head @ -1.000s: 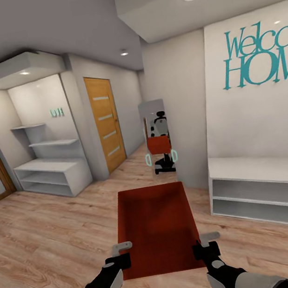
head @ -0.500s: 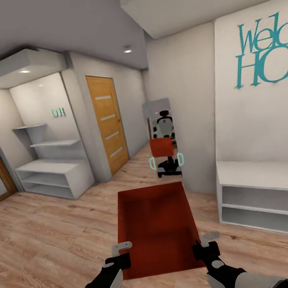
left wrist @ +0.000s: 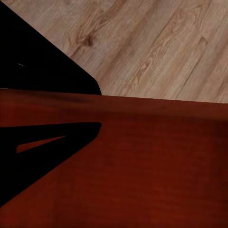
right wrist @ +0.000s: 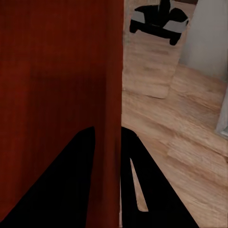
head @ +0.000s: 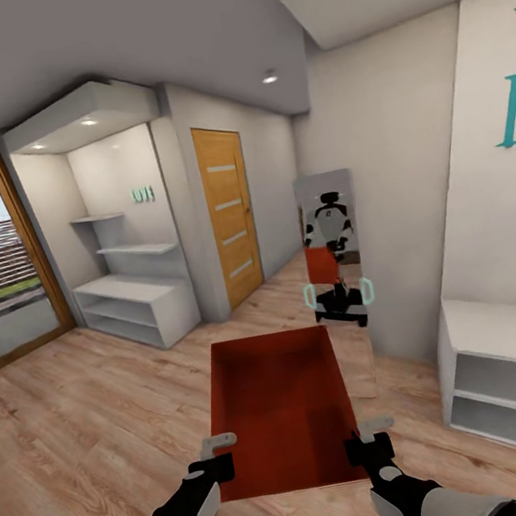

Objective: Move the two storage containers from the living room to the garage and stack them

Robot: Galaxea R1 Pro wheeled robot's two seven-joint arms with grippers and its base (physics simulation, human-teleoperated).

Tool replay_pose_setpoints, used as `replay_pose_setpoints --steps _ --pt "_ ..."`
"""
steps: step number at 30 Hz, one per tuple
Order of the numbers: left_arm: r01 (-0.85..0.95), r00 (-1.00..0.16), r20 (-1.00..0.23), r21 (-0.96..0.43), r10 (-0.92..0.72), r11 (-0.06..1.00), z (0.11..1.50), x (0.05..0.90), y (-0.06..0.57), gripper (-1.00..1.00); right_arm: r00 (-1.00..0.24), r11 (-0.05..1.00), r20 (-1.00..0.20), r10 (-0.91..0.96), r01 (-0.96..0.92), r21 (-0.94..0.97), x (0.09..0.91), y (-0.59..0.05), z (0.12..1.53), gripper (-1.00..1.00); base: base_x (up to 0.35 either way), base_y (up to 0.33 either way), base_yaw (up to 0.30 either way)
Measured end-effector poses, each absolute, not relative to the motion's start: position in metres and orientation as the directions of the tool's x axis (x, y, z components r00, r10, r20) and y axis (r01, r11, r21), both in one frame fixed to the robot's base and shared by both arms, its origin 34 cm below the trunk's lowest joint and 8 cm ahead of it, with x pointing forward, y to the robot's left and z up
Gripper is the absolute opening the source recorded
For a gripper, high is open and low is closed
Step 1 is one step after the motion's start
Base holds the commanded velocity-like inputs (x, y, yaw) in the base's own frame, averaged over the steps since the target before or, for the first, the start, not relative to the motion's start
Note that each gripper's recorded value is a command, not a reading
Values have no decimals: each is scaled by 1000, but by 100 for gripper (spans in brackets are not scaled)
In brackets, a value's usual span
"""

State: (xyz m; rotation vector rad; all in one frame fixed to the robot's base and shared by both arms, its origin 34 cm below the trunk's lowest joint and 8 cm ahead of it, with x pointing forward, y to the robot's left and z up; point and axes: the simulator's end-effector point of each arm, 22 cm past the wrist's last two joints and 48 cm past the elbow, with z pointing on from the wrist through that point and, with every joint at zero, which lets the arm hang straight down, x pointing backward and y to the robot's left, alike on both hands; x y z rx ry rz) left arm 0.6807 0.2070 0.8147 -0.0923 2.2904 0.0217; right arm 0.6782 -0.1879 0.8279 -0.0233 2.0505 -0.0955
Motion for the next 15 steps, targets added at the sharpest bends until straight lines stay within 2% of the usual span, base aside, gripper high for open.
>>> replay_pose_setpoints --steps 12,15 --pt "-74 -657 -751 -15 -60 997 815 681 207 -100 -462 997 -885 -58 25 -78 679 -188 828 -100 322 0 269" --pt "-74 -657 -751 -14 -59 997 815 681 207 -100 -463 997 -885 -57 25 -78 678 -188 828 -100 322 0 139"
